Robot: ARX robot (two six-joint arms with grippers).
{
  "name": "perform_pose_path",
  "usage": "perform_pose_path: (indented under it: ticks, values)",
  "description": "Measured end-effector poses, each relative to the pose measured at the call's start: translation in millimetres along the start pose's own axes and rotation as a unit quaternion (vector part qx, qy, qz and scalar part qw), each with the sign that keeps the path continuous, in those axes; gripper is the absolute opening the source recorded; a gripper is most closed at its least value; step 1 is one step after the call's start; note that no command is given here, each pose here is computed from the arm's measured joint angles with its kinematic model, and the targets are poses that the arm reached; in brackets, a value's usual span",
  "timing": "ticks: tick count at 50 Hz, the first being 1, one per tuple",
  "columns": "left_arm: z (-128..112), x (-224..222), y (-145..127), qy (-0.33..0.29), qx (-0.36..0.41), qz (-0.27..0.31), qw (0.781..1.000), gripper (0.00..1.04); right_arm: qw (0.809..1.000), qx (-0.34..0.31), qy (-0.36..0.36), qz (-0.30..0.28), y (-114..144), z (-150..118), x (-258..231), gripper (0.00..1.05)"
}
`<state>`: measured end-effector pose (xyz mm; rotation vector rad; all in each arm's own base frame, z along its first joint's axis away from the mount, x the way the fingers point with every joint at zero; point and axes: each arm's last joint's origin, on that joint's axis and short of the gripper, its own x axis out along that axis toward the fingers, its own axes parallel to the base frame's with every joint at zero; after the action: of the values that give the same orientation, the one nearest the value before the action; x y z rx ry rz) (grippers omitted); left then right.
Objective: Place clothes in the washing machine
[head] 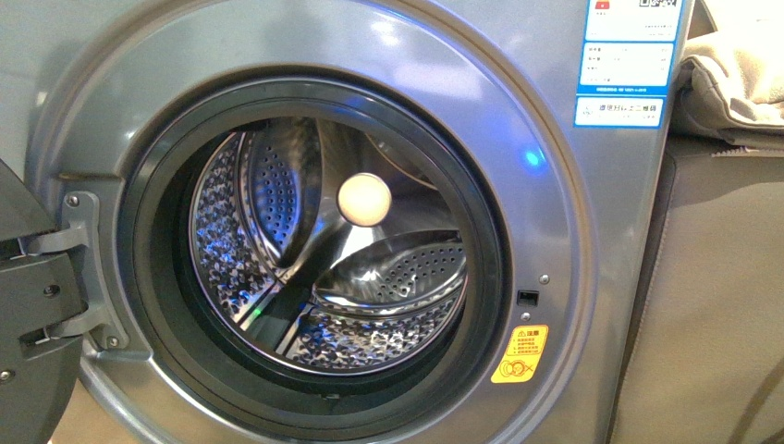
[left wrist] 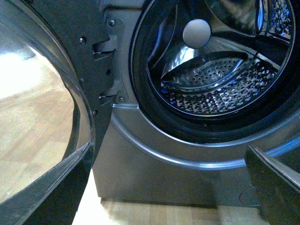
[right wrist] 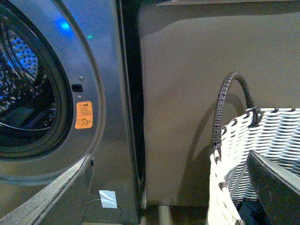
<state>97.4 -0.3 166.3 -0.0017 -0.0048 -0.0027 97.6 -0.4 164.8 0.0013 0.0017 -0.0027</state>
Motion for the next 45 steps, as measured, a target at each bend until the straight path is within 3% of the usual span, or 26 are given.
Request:
perform_pose_path:
  ticks: [27, 33, 45]
  values:
    - [0.0, 0.0, 0.0, 0.000, 0.000, 0.000, 1.000, 0.98, 1.000, 0.000, 0.000, 0.002, 0.1, -0.1, 0.0, 0.97]
    - [0.0, 0.0, 0.0, 0.000, 0.000, 0.000, 1.000, 0.98, 0.996, 0.053, -0.055, 0.047, -2.2, 10.7, 0.5, 0.97]
    - [0.0, 0.0, 0.0, 0.000, 0.000, 0.000, 1.000, 0.98, 0.993, 0.089, -0.064, 0.040, -19.4, 15.8, 8.5, 0.97]
